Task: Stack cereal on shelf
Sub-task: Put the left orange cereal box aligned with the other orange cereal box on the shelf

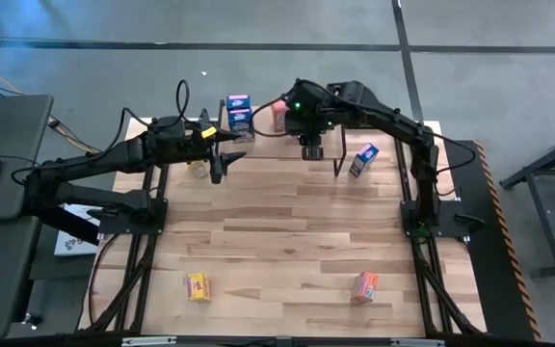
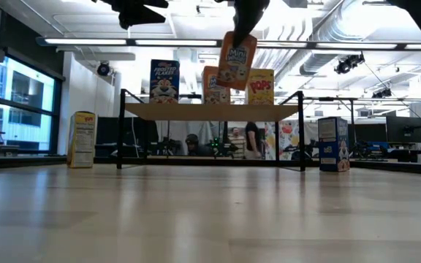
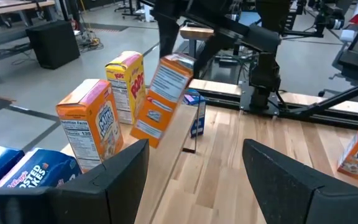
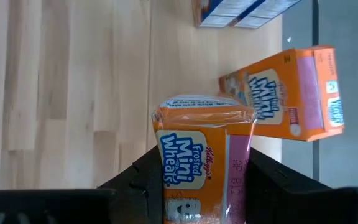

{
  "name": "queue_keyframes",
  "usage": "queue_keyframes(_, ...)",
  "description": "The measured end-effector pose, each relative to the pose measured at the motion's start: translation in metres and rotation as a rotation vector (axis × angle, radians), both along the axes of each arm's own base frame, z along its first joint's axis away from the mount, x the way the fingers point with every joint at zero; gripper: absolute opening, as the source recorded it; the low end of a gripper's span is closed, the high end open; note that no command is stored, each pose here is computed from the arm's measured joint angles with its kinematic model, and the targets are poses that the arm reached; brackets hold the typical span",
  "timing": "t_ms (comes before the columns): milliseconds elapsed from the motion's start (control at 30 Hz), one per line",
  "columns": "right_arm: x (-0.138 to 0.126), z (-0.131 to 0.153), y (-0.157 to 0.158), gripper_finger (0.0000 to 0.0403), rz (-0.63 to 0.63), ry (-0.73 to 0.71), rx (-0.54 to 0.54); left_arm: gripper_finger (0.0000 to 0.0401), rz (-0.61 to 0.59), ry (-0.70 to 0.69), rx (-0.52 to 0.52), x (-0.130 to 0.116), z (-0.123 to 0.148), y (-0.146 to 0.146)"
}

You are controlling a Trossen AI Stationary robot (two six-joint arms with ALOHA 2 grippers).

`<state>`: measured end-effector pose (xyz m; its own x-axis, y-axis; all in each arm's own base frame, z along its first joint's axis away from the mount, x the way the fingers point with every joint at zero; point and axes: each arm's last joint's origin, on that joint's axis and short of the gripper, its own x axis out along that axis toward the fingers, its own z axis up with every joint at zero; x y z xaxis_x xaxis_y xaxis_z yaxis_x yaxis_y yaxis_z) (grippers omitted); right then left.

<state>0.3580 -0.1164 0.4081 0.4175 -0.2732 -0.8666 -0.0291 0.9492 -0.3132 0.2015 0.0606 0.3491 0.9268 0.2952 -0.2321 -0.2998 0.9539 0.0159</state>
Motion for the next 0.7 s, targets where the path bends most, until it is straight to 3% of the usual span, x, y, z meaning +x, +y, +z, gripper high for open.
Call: queue_keyframes(700,0.011,-0.004,-0.003,0.0145,0.097,-0.060,-0.016,0.0251,0.000,-0.001,0.000,0.000,0.000,0.000)
